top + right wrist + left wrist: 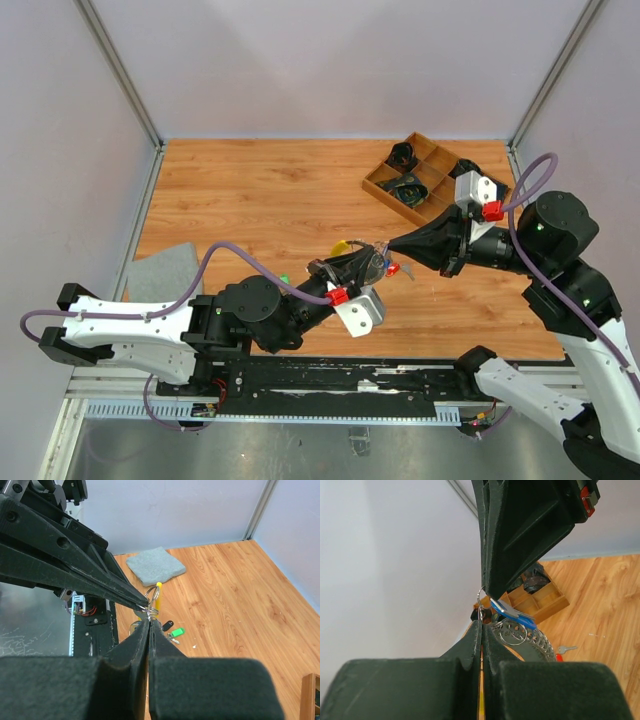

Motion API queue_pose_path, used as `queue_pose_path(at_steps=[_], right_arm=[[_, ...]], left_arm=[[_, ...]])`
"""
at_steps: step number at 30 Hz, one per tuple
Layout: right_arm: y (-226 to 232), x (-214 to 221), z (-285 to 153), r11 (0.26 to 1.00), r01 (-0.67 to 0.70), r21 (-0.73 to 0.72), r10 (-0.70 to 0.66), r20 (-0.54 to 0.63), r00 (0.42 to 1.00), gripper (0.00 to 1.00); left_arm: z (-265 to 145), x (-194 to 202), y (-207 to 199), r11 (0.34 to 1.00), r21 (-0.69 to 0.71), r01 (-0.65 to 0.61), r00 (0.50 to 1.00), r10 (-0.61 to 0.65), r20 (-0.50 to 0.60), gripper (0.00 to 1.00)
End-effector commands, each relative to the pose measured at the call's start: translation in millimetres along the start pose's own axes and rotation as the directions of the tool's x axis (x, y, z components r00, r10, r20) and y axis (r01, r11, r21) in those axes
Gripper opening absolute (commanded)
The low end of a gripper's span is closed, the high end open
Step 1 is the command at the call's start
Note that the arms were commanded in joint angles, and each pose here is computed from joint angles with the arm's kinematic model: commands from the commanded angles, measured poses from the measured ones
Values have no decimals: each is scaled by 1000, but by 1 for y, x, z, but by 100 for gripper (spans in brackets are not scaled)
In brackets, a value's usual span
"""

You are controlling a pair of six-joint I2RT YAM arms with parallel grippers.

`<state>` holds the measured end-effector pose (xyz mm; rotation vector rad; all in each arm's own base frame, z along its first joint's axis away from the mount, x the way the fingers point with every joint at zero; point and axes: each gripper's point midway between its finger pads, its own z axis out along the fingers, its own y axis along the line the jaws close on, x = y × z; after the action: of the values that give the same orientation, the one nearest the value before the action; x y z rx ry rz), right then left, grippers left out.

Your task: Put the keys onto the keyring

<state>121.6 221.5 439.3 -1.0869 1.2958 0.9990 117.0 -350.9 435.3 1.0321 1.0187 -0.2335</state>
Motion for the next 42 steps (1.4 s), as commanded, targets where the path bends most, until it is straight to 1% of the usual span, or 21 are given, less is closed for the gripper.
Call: queue_pose_path(at_steps=[1,10,19,29,33,37,42], right_arm=[[-3,-8,1,1000,2,30,-3,31,1000,1],[-8,-2,2,998,-25,51,25,6,1000,1],[-6,6,6,996,-80,30,81,-23,996,1],[-10,13,7,994,-99,49,101,-41,994,1],[-10,11,7,994,-99,50,101,-36,994,4],[-7,7,6,995,-92,38,93,-24,995,12],[-4,-1,1,998,-50,43,50,-4,999,18]], left_arm=[[-1,-19,13,998,-33,61,997,-60,49,1],[-2,-20,16,997,-37,65,997,-63,54,1],[0,-21,16,996,-48,80,995,-77,61,1],[0,-23,15,994,-48,93,993,-90,71,0],[0,-22,15,994,-48,101,993,-97,71,1],[-1,-22,15,993,-46,109,992,-106,72,1],[-4,-23,16,989,-46,139,988,-135,81,1]])
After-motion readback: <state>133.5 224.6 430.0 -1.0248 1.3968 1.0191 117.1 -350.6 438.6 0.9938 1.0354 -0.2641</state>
